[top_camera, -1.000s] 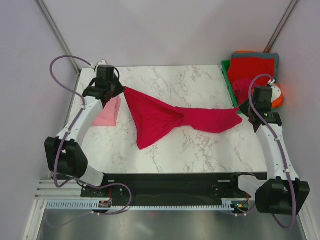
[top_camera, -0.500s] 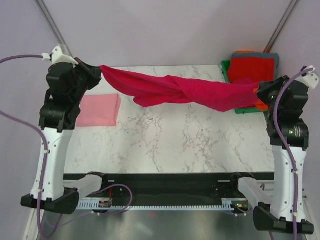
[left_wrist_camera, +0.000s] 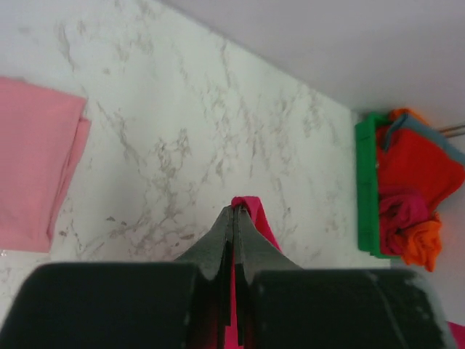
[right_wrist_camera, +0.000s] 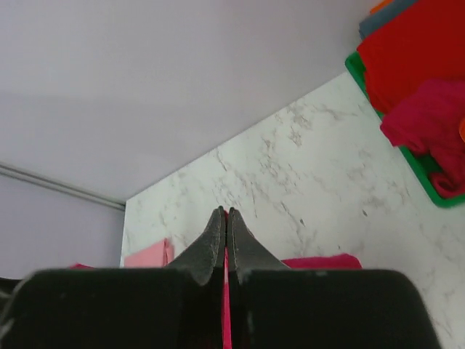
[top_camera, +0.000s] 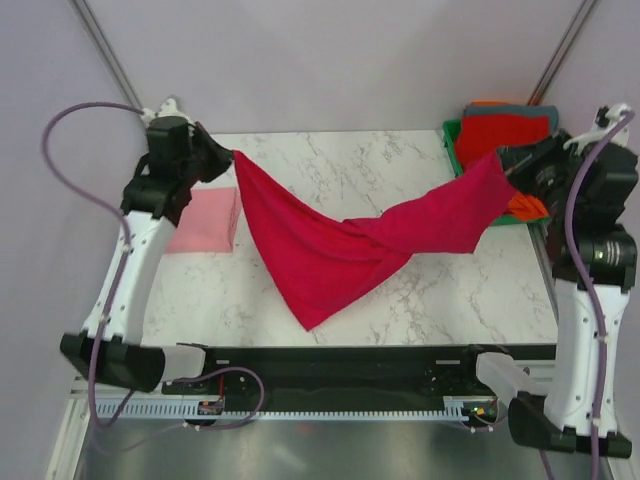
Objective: Fold and stack the t-shirts
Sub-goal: Flatten the tshirt out
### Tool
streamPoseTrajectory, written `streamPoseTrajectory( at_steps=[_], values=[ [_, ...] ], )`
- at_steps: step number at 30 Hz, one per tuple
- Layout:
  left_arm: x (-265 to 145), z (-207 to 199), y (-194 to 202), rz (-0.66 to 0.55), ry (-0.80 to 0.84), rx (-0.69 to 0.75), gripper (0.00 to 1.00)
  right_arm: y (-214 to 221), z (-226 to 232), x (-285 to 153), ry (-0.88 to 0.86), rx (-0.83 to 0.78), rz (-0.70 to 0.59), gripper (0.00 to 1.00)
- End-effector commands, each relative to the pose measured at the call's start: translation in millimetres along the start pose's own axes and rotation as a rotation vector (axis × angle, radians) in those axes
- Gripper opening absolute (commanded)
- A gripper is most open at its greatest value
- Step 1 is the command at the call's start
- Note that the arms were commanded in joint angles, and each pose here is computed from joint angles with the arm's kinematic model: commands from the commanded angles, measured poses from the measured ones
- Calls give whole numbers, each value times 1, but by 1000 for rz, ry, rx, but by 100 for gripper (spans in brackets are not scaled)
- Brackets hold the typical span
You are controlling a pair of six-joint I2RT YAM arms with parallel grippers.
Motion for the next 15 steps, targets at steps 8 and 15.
streamPoseTrajectory(
  at_steps=[8,15],
  values=[
    [48,66,78,166,-119,-36,2,66,-113,103,464,-73,224,0],
    [35,55,65,138,-85,-13,2,93,-61,-3,107,-43,153,0]
  ],
)
Point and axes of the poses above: each gripper's point midway between its finger pads, its own x axis out along the fingers, its own z axis along the line the jaws close on, y = z × x, the point moved 2 cm from there along -x, back along the fingers, and after that the axes turned 8 degrees about -x, right-handed, at the moved point
